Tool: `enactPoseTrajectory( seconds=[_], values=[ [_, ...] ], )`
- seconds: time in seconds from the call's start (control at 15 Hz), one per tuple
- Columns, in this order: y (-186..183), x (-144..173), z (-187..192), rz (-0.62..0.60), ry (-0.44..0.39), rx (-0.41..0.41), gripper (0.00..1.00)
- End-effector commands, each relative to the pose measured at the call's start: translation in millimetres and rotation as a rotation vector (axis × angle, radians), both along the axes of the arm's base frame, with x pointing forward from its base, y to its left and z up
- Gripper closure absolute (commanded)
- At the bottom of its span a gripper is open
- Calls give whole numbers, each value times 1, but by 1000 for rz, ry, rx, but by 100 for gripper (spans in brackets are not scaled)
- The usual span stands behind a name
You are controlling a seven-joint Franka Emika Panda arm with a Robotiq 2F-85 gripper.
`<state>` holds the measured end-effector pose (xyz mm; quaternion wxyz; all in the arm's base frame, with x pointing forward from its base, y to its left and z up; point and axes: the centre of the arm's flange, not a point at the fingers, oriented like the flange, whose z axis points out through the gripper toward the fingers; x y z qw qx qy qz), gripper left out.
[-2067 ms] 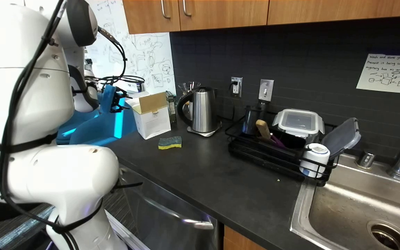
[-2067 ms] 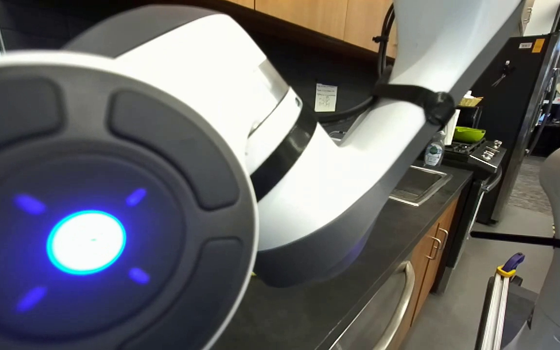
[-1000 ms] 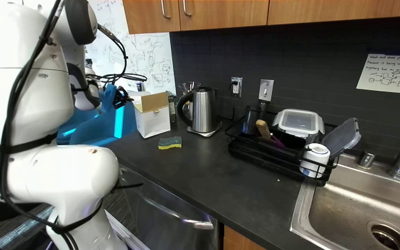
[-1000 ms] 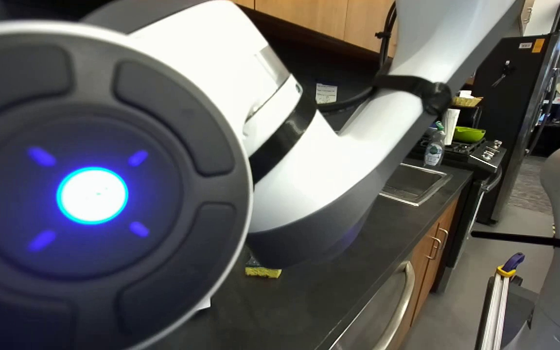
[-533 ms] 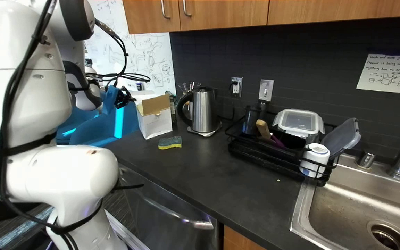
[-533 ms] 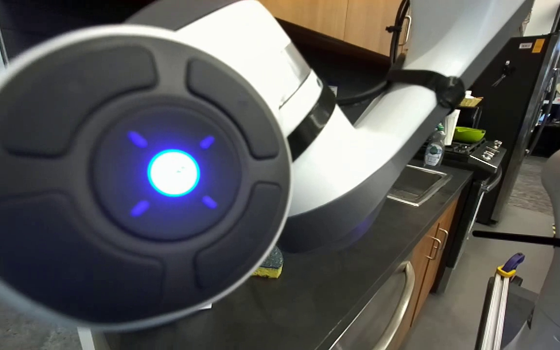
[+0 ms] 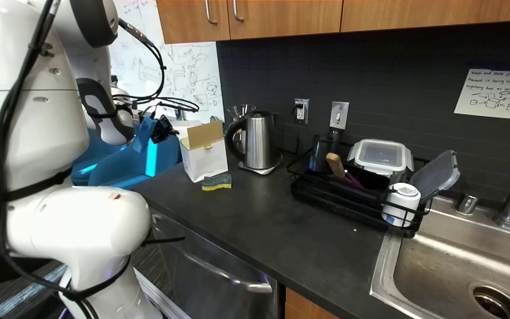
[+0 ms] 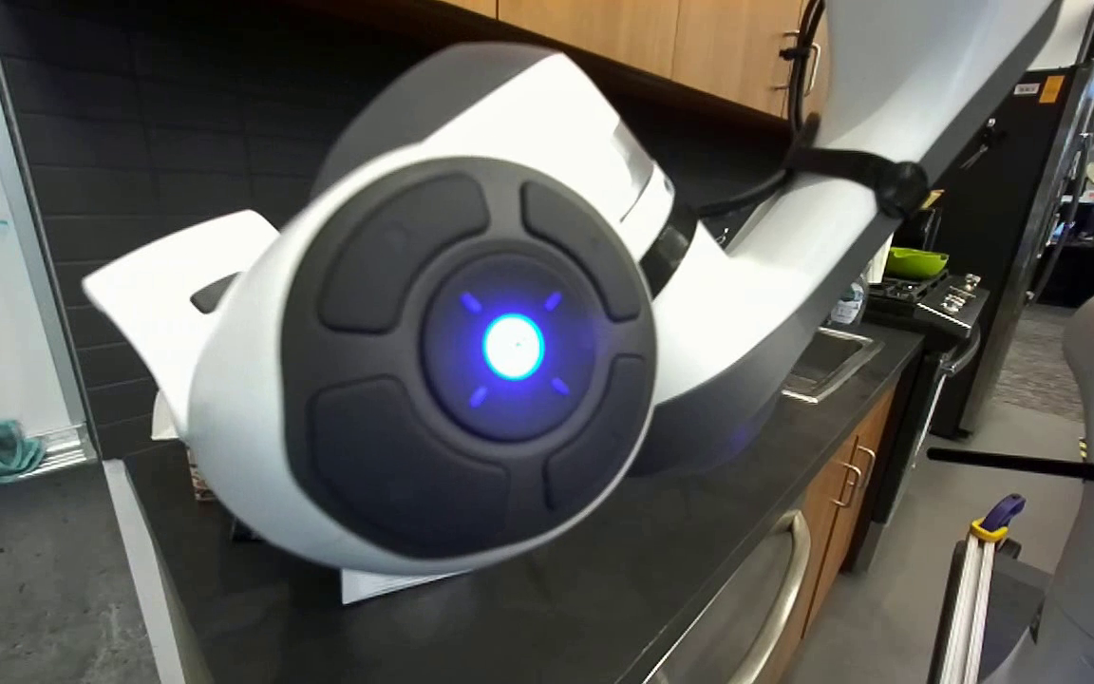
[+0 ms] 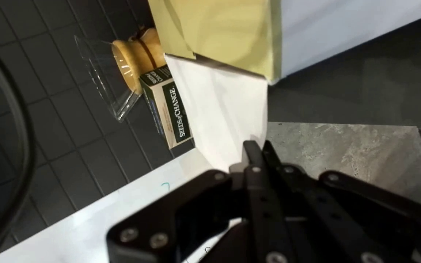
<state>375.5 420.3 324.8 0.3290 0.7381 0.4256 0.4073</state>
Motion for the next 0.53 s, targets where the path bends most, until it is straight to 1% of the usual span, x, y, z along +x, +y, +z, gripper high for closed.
enactPoseTrajectory(
  seconds=[0.0,0.27,0.47],
  values=[
    [-18,-5,6,-12,6,31,68],
    [-22,-5,9,-11,18,48,43],
    [-18,-10,12,-11,35,63,21]
  ],
)
